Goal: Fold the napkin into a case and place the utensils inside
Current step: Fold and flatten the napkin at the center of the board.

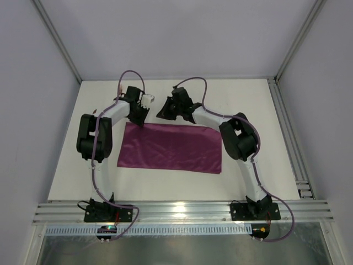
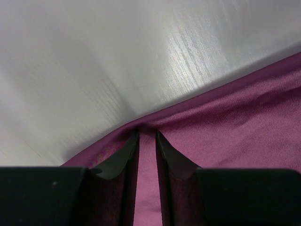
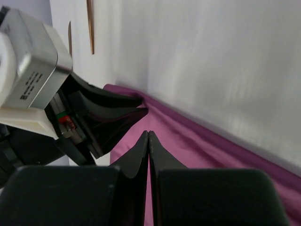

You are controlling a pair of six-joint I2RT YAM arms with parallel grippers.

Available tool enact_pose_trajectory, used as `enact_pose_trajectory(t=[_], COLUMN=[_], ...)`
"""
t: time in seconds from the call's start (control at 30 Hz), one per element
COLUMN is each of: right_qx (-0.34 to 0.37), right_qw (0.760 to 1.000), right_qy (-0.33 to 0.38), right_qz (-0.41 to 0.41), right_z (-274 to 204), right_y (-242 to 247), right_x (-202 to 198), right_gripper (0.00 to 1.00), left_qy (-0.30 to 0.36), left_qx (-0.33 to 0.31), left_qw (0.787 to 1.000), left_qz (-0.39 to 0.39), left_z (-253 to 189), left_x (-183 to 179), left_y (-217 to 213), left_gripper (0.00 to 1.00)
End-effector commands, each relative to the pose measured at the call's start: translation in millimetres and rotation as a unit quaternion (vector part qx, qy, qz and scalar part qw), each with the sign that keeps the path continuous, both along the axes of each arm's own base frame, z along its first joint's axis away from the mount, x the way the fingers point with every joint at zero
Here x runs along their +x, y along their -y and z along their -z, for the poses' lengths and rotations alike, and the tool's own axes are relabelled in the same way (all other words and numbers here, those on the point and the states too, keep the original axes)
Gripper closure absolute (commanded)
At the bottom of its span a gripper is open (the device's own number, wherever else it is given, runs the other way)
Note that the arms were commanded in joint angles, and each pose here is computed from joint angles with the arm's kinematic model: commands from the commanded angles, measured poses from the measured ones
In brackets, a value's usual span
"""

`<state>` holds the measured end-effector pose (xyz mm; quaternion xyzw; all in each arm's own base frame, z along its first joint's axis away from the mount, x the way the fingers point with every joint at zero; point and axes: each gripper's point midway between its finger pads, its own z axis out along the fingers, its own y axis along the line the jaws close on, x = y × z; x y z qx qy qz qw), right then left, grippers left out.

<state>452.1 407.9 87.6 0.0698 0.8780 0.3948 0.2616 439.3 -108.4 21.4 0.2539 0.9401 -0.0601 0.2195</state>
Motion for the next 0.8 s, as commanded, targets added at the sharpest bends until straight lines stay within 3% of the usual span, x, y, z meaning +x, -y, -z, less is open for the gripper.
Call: enact_pose_trajectory(t=[0.0,0.27,0.6,0.77], right_qx=[0.057,0.051,0.037,0.040], right_qw=[0.998,0.998,0.994,0.992], right_qy=[-0.004,-0.038,-0.088,-0.099], right_qz=[-0.027,-0.030,0.047,0.072], right_z=[-14.3,23.8,65.3,73.0], right_y=[-28.1,-50.8,-34.3,-26.8], right_x=[-14.0,-20.4,-6.7,-7.6], right_gripper=[0.96,0.96,0.96,0.96], left_qy=[0.017,0.019,0.022,0.044], left_qx=[-0.007,-0.011,-0.010,-0.027], left_qw=[1.000,1.000,1.000,0.997], left_qz=[-0.012,-0.015,-0.018,-0.065], left_z=[-4.9,-4.1,-3.5,-14.7], left_x=[12.2,13.9,15.9,32.1], left_y=[-0.2,1.8,-1.3,-29.9], left_gripper=[0.78,0.77,0.76,0.74])
